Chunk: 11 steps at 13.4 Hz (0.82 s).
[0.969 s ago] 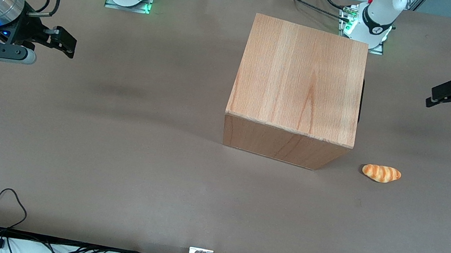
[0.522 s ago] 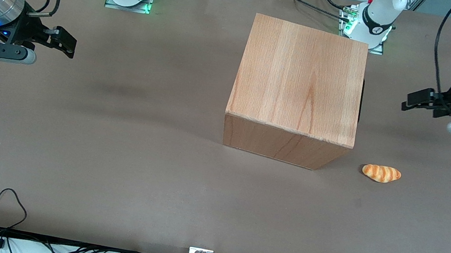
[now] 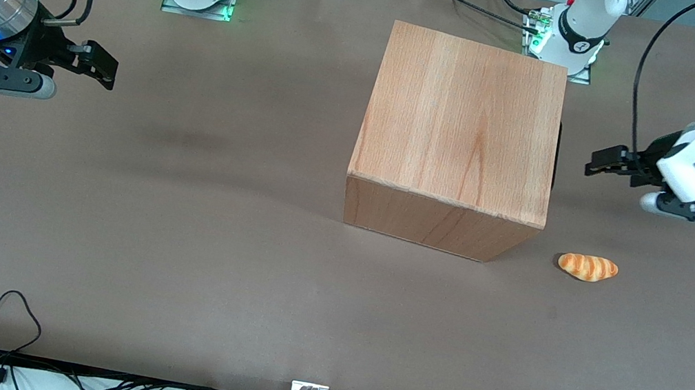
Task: Open top drawer with left arm
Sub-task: 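Move the open left gripper to the drawer's black bar handle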
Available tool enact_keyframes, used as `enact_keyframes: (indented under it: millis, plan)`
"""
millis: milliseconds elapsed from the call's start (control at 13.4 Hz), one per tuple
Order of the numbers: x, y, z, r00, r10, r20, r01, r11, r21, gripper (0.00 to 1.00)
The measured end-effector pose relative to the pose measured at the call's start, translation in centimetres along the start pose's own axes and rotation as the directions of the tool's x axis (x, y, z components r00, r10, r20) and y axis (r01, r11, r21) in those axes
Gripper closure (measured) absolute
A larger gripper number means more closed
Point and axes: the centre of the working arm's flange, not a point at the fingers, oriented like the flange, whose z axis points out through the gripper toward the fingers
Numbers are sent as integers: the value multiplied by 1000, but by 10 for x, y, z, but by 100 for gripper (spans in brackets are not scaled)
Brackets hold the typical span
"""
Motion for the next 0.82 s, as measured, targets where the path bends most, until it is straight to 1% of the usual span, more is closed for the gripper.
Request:
enact_keyframes:
  millis: [373, 820]
  plan:
    - [-3, 8, 34, 1000, 22, 20, -22, 1000, 7, 0]
    - [-2, 5, 52, 999, 28, 43, -28, 1000, 7, 0]
